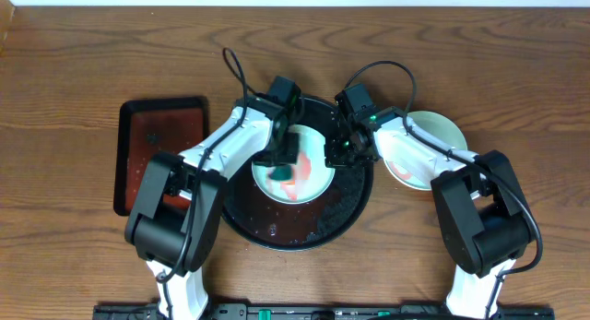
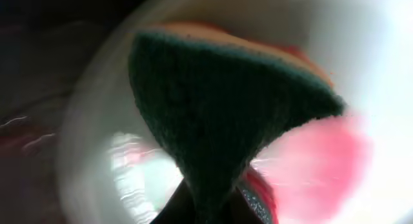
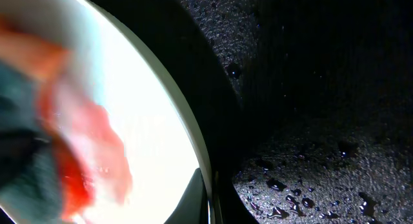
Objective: Clean dirty plates on tray and stack at the side
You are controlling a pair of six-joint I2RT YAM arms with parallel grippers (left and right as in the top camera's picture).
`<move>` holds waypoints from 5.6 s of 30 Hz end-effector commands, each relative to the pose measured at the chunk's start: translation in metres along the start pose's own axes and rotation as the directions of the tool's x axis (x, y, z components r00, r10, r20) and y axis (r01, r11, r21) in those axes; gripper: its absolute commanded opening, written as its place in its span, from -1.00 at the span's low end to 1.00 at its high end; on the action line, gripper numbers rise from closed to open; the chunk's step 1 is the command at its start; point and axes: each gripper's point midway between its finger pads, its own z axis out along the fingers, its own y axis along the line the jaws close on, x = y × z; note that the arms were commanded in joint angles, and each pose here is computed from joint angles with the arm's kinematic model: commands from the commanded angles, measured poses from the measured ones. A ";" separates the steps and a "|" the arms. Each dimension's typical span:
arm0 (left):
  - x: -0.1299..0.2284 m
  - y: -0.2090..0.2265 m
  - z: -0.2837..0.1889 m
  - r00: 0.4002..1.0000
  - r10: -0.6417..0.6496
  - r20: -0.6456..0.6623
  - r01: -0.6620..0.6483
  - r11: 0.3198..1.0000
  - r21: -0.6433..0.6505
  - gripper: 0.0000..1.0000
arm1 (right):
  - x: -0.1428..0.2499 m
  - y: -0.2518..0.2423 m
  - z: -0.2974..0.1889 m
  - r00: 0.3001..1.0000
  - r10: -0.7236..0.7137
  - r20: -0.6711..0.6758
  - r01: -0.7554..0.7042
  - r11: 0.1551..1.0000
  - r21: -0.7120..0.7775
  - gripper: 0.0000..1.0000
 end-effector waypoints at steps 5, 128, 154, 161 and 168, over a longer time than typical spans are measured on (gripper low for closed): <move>0.030 0.064 0.006 0.984 -0.166 -0.067 0.139 0.946 -0.293 -0.85 | 0.020 -0.025 0.021 0.998 0.028 -0.056 -0.022 0.995 0.101 -0.99; -0.029 0.079 -0.139 0.949 -0.210 0.235 0.164 0.966 0.199 -0.84 | 0.029 0.067 -0.200 0.561 -0.710 0.426 0.116 0.577 0.808 -0.97; 0.008 0.198 -0.131 0.904 -0.364 0.223 0.412 0.883 -0.226 -0.84 | -0.009 -0.151 -0.169 0.931 0.185 0.316 -0.268 0.932 0.245 -0.97; 0.011 0.198 -0.125 0.907 -0.365 0.209 0.408 0.883 -0.232 -0.85 | 0.009 -0.215 -0.153 0.881 0.317 0.352 -0.417 0.872 0.257 -0.97; 0.010 0.198 -0.125 0.907 -0.365 0.212 0.409 0.883 -0.231 -0.84 | 0.014 -0.237 -0.151 0.860 0.332 0.388 -0.458 0.838 0.298 -0.83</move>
